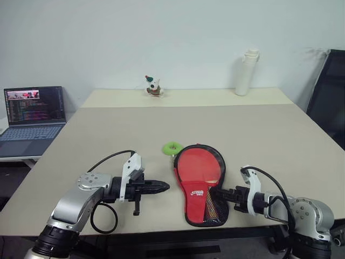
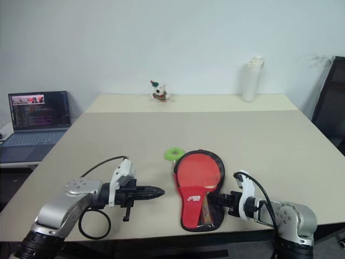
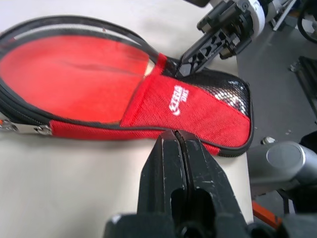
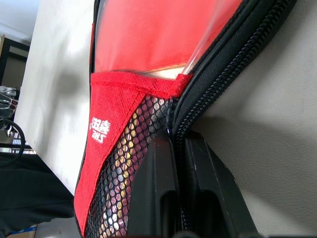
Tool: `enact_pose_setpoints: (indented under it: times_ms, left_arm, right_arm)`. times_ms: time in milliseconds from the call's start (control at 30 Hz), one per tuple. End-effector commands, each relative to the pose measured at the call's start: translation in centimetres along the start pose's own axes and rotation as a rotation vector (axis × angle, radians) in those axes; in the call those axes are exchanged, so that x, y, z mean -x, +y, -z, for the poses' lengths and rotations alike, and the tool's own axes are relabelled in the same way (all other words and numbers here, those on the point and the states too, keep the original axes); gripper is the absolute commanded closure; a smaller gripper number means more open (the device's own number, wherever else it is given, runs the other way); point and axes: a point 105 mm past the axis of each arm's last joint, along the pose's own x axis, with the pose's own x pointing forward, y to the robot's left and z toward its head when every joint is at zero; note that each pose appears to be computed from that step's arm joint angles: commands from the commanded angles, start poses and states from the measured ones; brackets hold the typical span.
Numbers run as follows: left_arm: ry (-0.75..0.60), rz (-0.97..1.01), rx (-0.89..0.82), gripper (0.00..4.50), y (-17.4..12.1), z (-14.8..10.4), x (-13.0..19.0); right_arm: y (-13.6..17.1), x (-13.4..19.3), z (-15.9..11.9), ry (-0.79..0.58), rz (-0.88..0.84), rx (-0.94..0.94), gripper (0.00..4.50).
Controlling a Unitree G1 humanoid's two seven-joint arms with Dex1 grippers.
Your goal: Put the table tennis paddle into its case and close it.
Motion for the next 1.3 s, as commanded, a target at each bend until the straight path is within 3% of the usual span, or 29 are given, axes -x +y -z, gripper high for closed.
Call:
enact_pose_setpoints:
  times_ms: [33, 233, 367, 400, 467, 567, 933, 1100, 1300]
  left_arm:
    - [-0.053, -0.030, -0.034, 4.50, 0.3, -2.0, -0.3]
    - [-0.096, -0.097, -0.045, 4.50, 1.2, -2.7, -0.7]
    - [-0.120, -0.138, -0.031, 4.50, 1.7, -2.8, -0.7]
    - [-0.121, -0.144, -0.027, 4.50, 1.8, -2.8, -0.7]
    - [-0.124, -0.193, -0.006, 4.50, 2.9, -2.8, -0.5]
    - [-0.133, -0.319, 0.001, 3.91, 5.7, -3.2, -0.1]
    - [-0.076, -0.503, -0.029, 0.03, 12.3, -4.0, -2.0]
    - [-0.017, -0.611, 0.028, 0.03, 15.4, -3.1, -2.7]
    - [0.067, -0.613, 0.092, 0.03, 16.4, -1.5, -4.0]
  right_arm:
    - [0.3, 1.2, -0.8, -0.041, -0.003, 0.029, 3.67]
    - [-0.5, 2.5, -1.0, -0.006, 0.097, 0.303, 1.63]
    - [0.3, 3.4, -2.7, -0.149, 0.066, 0.342, 0.19]
    - [0.8, 3.5, -2.9, -0.171, 0.043, 0.345, 0.03]
    - [2.3, 3.7, -3.5, -0.216, -0.021, 0.369, 0.03]
    - [3.5, 3.6, -4.1, -0.241, -0.058, 0.402, 0.00]
    - [4.9, 2.1, -4.7, -0.243, -0.078, 0.447, 0.00]
    - [4.9, 1.7, -4.7, -0.243, -0.070, 0.452, 0.00]
    - [4.8, 1.6, -4.6, -0.243, -0.053, 0.460, 0.00]
